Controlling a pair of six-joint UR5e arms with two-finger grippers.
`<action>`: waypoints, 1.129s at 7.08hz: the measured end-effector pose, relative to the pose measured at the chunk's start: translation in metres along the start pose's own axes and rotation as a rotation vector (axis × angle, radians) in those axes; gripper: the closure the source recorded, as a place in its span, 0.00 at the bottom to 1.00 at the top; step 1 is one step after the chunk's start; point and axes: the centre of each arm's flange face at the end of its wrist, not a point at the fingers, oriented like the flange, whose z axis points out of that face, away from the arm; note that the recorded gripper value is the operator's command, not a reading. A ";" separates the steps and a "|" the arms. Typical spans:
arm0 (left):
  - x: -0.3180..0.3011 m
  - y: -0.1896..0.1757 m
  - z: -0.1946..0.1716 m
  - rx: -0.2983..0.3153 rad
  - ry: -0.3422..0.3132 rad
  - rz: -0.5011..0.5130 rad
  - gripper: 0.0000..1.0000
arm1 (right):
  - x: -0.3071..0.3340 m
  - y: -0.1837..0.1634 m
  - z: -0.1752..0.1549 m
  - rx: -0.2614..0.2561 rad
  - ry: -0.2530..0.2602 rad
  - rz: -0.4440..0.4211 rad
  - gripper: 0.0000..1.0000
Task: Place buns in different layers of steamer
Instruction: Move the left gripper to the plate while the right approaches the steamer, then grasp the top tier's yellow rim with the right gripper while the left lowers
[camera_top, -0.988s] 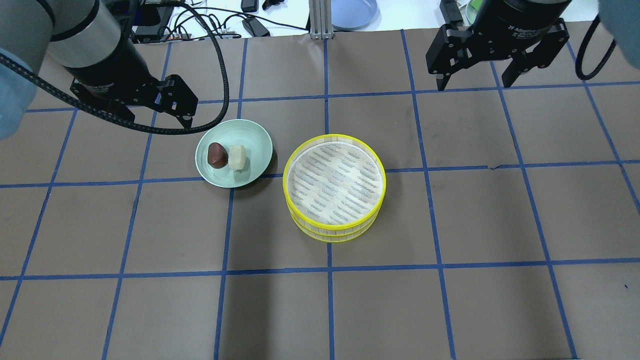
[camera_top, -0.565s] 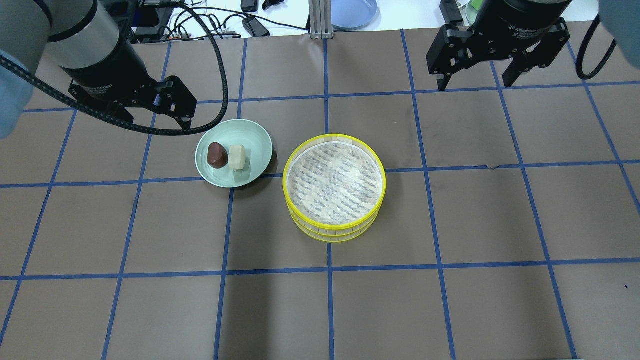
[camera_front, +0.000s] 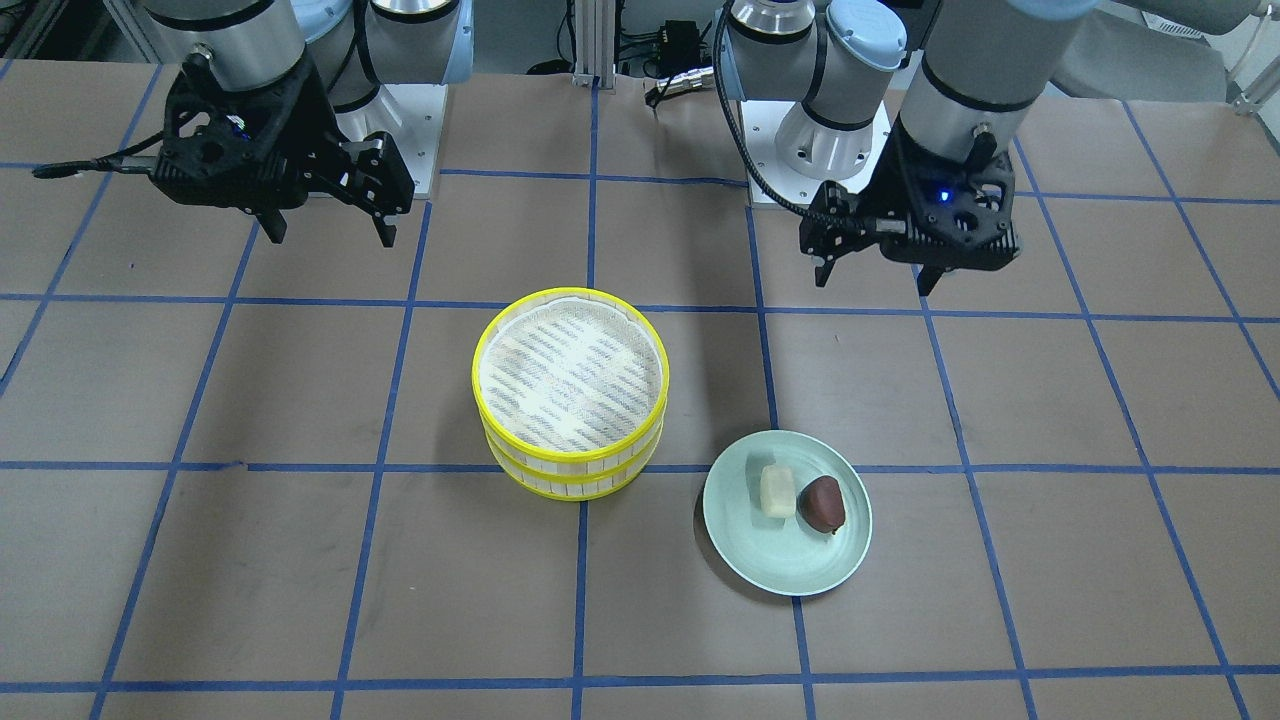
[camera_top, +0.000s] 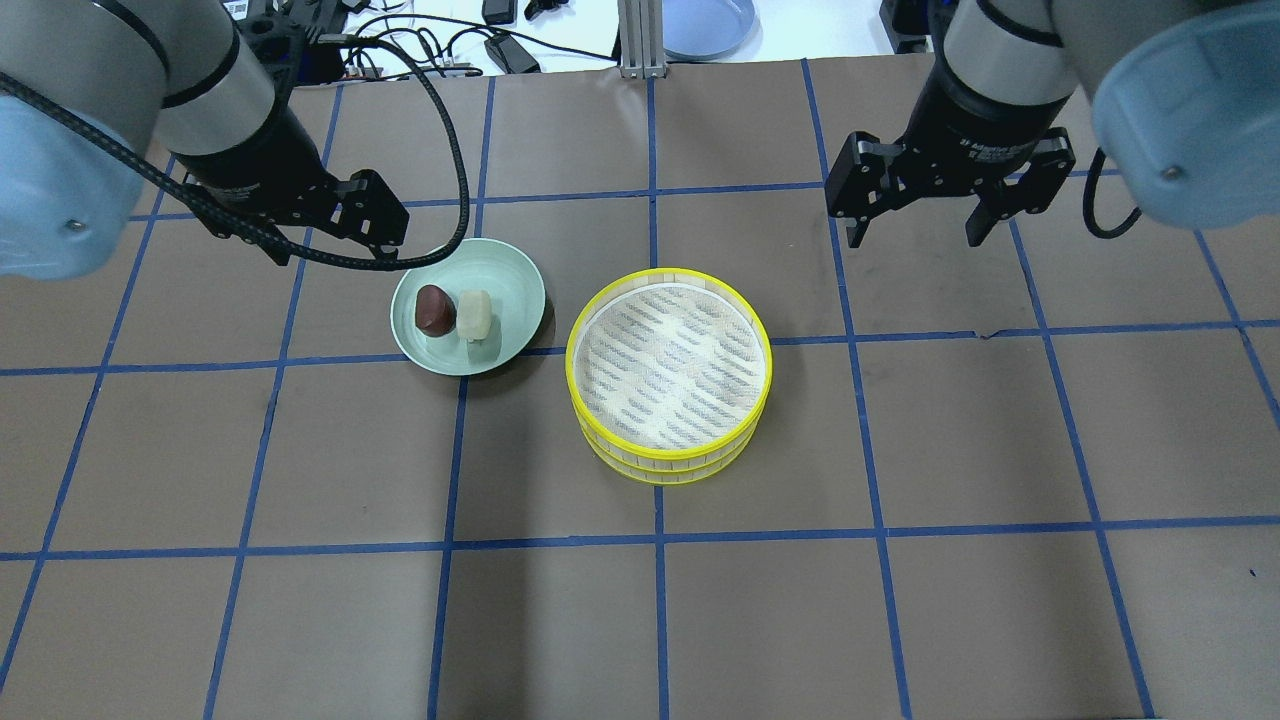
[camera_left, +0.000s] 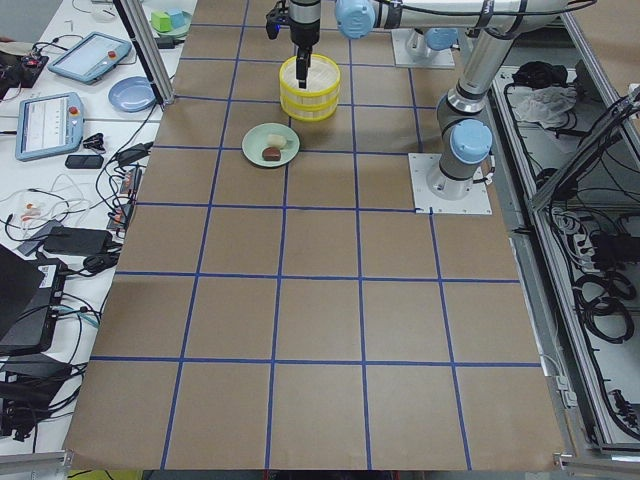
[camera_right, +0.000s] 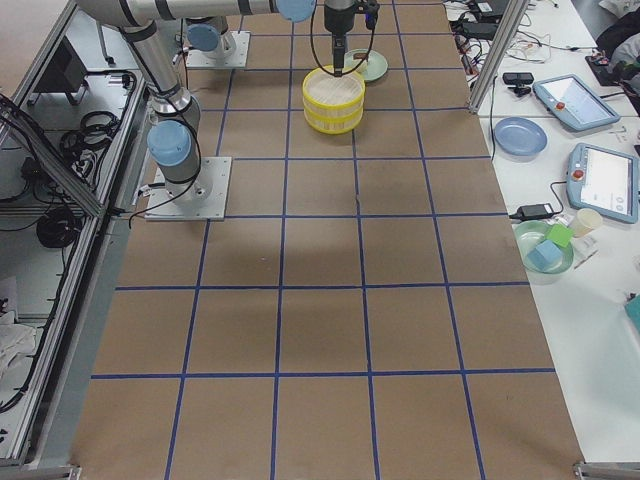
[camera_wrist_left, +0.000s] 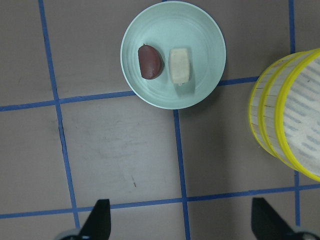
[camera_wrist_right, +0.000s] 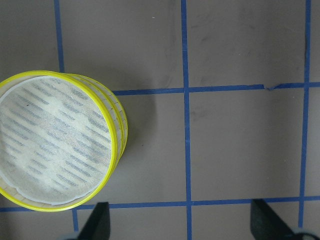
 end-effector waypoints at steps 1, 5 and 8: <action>-0.001 -0.019 0.026 0.041 0.000 0.001 0.00 | -0.015 0.002 0.022 -0.017 0.006 0.002 0.00; 0.004 -0.080 0.127 0.085 0.096 0.055 0.00 | -0.062 -0.014 0.138 -0.175 0.048 0.005 0.01; 0.007 -0.098 0.194 0.034 0.111 0.106 0.13 | -0.078 -0.030 0.190 -0.205 0.055 -0.017 0.67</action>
